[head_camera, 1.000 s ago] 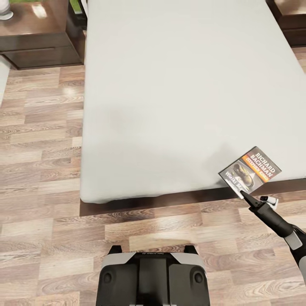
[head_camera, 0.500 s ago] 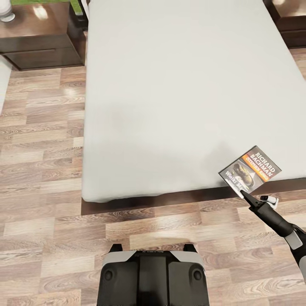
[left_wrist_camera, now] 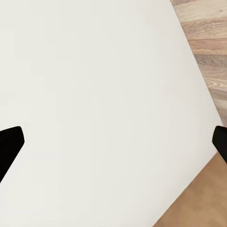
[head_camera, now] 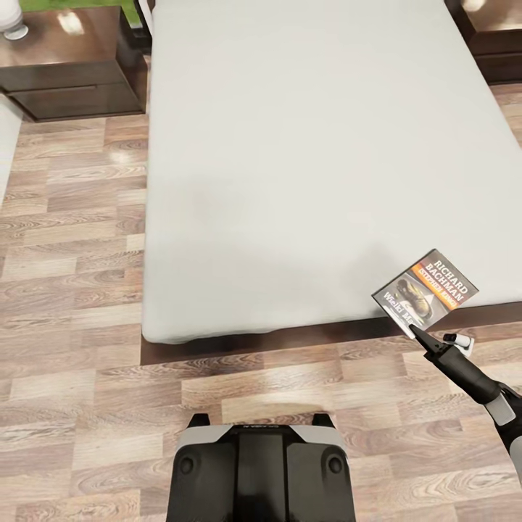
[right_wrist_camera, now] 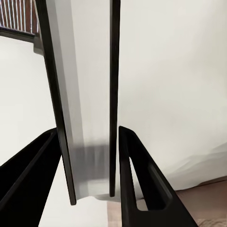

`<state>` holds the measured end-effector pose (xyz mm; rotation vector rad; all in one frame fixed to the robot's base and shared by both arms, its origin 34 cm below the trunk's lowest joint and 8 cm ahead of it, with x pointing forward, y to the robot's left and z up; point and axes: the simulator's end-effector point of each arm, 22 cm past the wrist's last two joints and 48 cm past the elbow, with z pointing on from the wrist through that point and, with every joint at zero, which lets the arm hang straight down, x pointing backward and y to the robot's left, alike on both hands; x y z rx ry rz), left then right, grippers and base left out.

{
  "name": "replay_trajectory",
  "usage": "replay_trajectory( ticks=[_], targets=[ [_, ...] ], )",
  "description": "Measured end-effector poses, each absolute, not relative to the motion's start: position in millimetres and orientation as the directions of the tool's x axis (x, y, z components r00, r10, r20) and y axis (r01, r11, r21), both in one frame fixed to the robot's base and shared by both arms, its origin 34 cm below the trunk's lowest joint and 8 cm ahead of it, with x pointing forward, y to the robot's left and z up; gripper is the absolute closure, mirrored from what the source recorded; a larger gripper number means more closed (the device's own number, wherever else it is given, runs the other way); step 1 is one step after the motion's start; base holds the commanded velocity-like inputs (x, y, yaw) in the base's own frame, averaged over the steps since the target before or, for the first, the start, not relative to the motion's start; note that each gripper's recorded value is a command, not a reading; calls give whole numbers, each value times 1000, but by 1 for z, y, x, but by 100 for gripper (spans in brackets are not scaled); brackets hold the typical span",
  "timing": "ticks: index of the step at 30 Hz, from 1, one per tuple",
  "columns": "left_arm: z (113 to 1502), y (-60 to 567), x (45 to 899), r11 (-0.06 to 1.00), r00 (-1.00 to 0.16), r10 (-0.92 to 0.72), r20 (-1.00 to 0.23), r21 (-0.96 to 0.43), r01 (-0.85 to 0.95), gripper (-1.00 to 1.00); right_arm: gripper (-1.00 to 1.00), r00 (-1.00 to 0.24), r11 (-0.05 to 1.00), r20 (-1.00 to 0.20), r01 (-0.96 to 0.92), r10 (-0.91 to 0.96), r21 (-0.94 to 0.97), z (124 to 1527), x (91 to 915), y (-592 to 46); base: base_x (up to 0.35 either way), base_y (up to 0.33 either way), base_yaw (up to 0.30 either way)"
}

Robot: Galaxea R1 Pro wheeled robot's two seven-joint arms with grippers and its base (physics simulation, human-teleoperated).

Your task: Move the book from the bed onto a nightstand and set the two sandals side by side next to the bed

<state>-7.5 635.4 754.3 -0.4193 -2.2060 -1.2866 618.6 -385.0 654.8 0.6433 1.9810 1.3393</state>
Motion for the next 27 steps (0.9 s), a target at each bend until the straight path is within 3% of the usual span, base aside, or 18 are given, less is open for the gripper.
replay_trajectory(
  ticks=[27],
  targets=[
    [777,635,-18,500,-800,-8,599,695,516,-100,100,-663,352,-238,41,710,935,677,608,-383,0,0,0]
  ],
)
